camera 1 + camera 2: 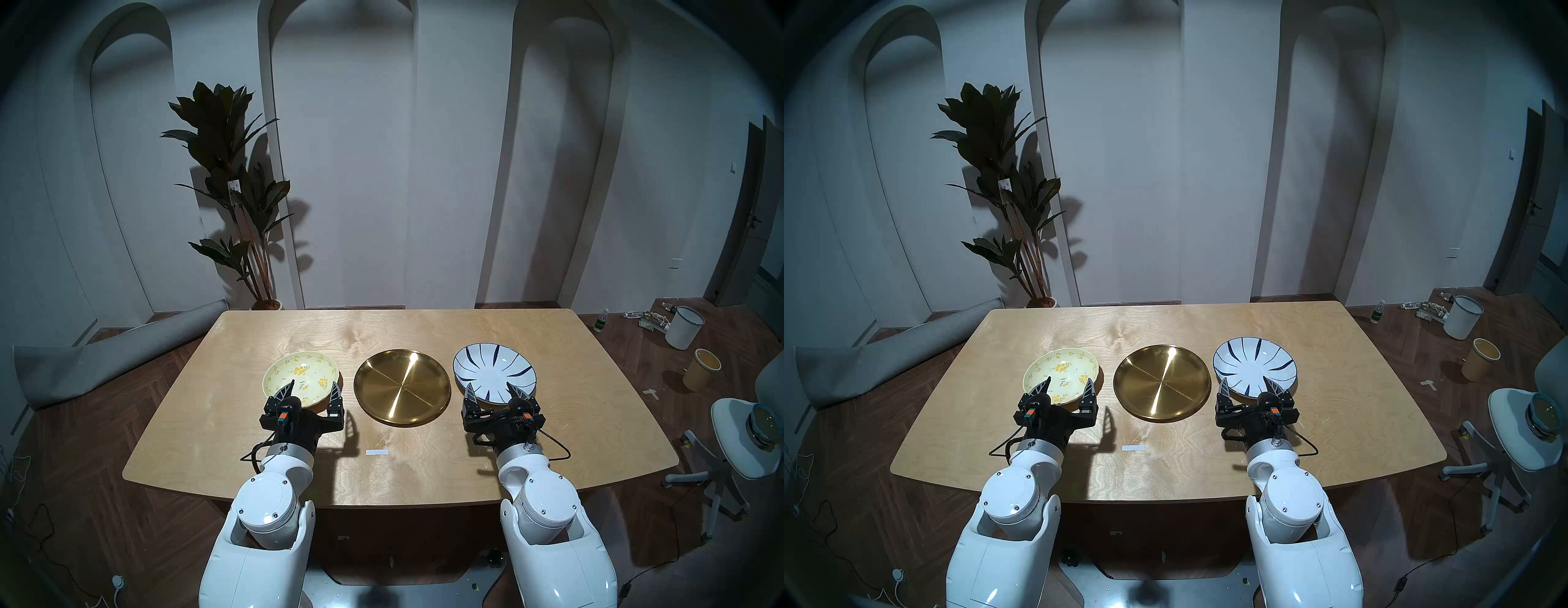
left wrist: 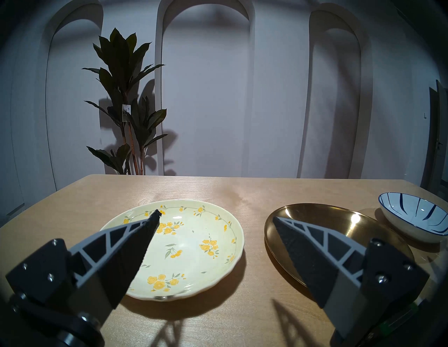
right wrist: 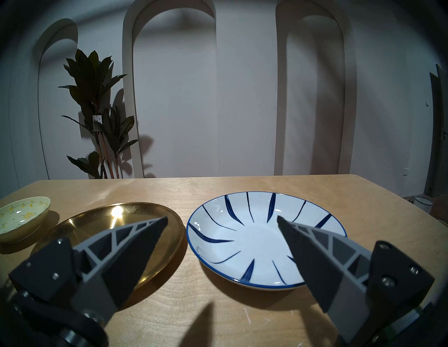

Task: Stack the plates into one stack

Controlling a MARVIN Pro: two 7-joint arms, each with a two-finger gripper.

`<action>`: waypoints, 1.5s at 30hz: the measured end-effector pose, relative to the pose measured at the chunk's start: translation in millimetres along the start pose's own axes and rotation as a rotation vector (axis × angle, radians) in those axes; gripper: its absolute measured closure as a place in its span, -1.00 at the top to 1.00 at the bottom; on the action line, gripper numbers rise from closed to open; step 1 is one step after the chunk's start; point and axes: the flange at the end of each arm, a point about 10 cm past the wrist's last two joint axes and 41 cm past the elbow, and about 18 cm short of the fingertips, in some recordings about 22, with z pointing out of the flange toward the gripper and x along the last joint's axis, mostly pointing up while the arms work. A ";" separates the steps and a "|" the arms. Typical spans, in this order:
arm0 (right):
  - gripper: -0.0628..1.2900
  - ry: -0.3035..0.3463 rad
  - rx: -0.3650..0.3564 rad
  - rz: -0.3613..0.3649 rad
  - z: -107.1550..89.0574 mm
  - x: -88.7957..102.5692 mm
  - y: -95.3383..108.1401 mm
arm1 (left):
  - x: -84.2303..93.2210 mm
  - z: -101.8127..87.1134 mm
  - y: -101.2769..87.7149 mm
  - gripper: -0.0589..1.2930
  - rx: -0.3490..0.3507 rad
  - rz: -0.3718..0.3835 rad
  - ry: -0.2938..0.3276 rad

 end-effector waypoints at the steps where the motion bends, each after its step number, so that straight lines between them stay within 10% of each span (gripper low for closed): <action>1: 0.90 0.000 0.000 0.000 0.0 0.0 0.0 | 0.0 0.0 0.0 0.94 0.000 0.000 0.000; 22: 0.90 -0.036 -0.162 0.103 1.5 -3.1 28.4 | -3.8 0.2 18.8 0.94 0.033 0.054 -0.009; 45: 0.90 0.202 -0.200 0.457 -51.7 68.2 82.9 | 12.3 18.7 -3.8 0.94 0.116 0.078 -0.013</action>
